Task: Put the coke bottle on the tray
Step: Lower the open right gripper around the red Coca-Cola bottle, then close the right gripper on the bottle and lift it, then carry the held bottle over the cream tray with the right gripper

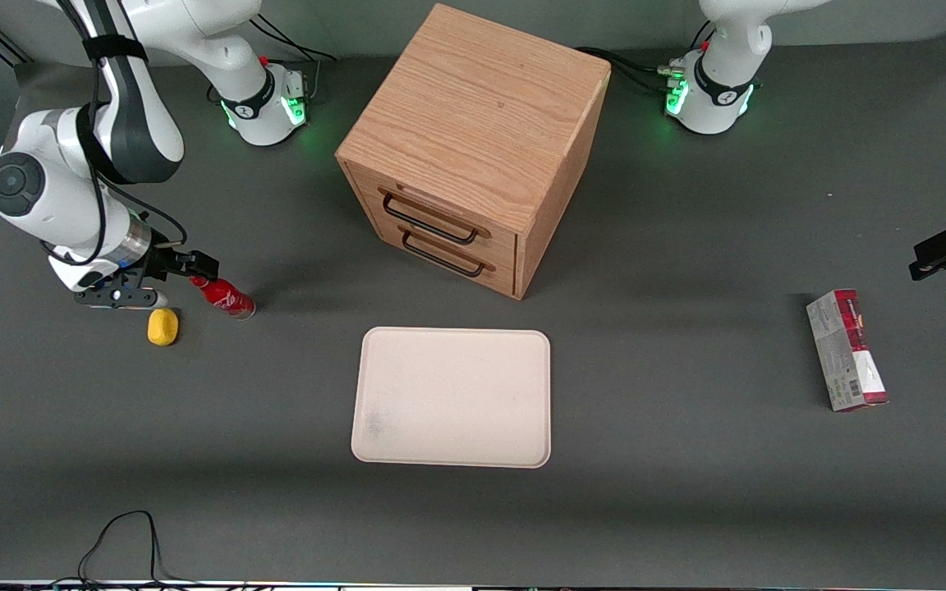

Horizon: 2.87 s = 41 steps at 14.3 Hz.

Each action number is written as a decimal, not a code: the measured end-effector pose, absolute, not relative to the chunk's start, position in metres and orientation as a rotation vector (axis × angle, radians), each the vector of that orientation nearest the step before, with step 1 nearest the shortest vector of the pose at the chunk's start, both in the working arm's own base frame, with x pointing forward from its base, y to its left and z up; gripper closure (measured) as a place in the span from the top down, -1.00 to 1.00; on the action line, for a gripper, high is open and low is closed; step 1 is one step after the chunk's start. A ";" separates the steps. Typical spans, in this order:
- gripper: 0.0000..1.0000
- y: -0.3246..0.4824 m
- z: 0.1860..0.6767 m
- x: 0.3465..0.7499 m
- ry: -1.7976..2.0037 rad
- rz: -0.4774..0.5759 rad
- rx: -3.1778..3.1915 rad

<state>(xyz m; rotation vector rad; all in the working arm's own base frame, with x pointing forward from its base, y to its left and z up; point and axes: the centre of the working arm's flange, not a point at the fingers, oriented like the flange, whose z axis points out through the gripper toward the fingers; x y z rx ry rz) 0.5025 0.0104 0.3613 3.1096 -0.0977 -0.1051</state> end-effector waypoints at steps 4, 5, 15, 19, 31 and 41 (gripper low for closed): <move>1.00 0.009 0.335 0.489 -0.087 -0.083 3.113; 1.00 0.010 0.333 0.488 -0.085 -0.078 3.113; -0.29 -0.001 0.308 0.491 -0.037 -0.018 3.106; -0.29 -0.001 0.308 0.491 -0.037 -0.027 3.105; -0.29 0.091 0.545 0.614 0.079 -0.108 3.157; -0.29 0.289 0.469 0.700 0.405 0.079 3.184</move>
